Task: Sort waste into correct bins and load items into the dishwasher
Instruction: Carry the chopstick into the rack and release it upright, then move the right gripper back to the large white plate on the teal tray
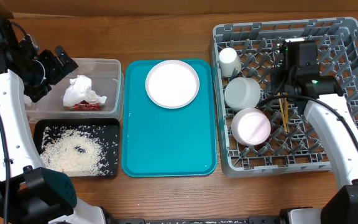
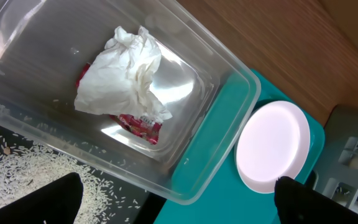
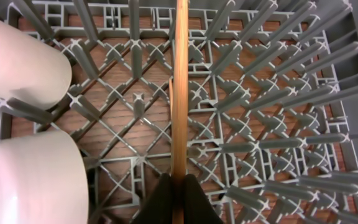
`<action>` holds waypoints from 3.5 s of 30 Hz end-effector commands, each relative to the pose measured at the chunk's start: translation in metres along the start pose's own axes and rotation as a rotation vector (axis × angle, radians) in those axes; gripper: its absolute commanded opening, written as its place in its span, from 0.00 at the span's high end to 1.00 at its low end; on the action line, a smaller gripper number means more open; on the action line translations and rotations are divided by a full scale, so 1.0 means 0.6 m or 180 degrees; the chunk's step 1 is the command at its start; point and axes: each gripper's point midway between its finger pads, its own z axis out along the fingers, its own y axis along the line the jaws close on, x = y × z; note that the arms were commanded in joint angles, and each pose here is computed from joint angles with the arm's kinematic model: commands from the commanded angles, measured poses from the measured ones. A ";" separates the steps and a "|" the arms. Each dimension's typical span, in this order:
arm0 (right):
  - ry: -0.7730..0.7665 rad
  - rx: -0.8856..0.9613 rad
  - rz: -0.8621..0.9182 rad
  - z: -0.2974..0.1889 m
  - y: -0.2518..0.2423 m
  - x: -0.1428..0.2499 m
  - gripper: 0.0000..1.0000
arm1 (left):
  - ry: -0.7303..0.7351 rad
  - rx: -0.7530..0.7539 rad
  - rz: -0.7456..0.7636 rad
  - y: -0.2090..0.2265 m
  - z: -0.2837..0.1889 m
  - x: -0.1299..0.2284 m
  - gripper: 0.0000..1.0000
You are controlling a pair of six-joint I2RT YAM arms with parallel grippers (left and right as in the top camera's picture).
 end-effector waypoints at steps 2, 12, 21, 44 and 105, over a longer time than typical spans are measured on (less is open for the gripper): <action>-0.0097 -0.0081 -0.0159 -0.006 -0.003 -0.020 0.96 | -0.0094 0.0016 0.0005 -0.007 -0.015 -0.006 0.00; 0.0153 -0.0074 -0.0197 0.049 0.001 0.006 0.96 | -0.0094 0.0018 0.0005 -0.007 -0.015 -0.006 0.00; 0.0157 -0.0074 -0.0198 0.055 0.002 0.006 0.96 | -0.0094 0.0018 0.0005 -0.007 -0.015 -0.006 0.00; -0.0105 -0.1827 0.0378 0.010 0.151 -0.039 0.67 | -0.0094 0.0018 0.0005 -0.007 -0.015 -0.006 0.00; 0.1331 -0.3104 -0.0607 -0.024 0.611 0.235 0.39 | -0.0094 0.0018 0.0005 -0.007 -0.015 -0.006 0.00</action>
